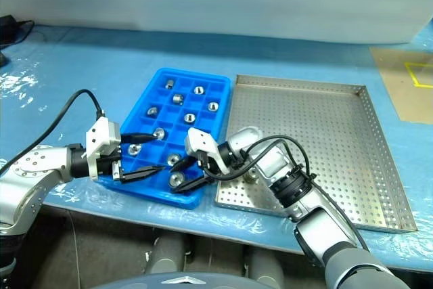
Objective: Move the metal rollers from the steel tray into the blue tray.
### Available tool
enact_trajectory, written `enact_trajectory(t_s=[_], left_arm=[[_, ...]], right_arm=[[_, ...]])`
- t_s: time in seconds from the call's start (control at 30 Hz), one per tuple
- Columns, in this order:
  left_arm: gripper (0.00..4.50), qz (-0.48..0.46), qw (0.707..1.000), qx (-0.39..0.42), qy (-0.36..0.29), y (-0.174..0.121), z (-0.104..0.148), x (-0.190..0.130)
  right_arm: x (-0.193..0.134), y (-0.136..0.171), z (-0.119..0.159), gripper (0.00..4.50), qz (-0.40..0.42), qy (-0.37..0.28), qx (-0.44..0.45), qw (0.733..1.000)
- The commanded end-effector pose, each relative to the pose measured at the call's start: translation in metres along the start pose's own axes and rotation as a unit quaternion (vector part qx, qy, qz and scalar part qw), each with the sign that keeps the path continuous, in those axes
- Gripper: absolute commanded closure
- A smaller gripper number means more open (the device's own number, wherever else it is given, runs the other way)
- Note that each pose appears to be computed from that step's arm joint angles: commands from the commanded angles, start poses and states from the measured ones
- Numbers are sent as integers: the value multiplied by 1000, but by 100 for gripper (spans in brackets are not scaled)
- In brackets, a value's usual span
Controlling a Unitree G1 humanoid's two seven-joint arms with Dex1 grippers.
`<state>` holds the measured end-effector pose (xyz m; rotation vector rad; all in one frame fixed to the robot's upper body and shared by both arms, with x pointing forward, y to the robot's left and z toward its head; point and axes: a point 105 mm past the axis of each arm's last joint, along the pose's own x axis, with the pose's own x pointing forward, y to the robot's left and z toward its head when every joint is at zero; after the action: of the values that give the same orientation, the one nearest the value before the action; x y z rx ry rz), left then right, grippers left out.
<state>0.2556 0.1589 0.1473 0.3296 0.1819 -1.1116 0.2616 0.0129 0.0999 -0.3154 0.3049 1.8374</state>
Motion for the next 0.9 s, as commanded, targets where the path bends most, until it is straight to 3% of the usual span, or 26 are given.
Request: enact_trajectory(t_s=[0.03,0.2,0.33,0.53,0.67,0.9], left_arm=[[20,-5,1000,14,-11,-1,8,1],[20,-18,999,20,-21,4,11,10],[20,-52,997,28,-40,5,15,29],[20,-88,994,38,-47,14,15,45],[20,-140,987,59,-55,15,20,70],[20,-245,962,94,-74,-4,34,114]], right_arm=[[-8,-4,8,83,-11,-8,-9,1000],[-28,-14,20,83,-54,-23,-16,998],[-77,-12,33,83,-112,-42,-4,993],[-120,-4,21,83,-196,-19,18,980],[-154,4,11,83,-295,-21,39,954],[-157,30,-3,83,-372,-32,74,925]])
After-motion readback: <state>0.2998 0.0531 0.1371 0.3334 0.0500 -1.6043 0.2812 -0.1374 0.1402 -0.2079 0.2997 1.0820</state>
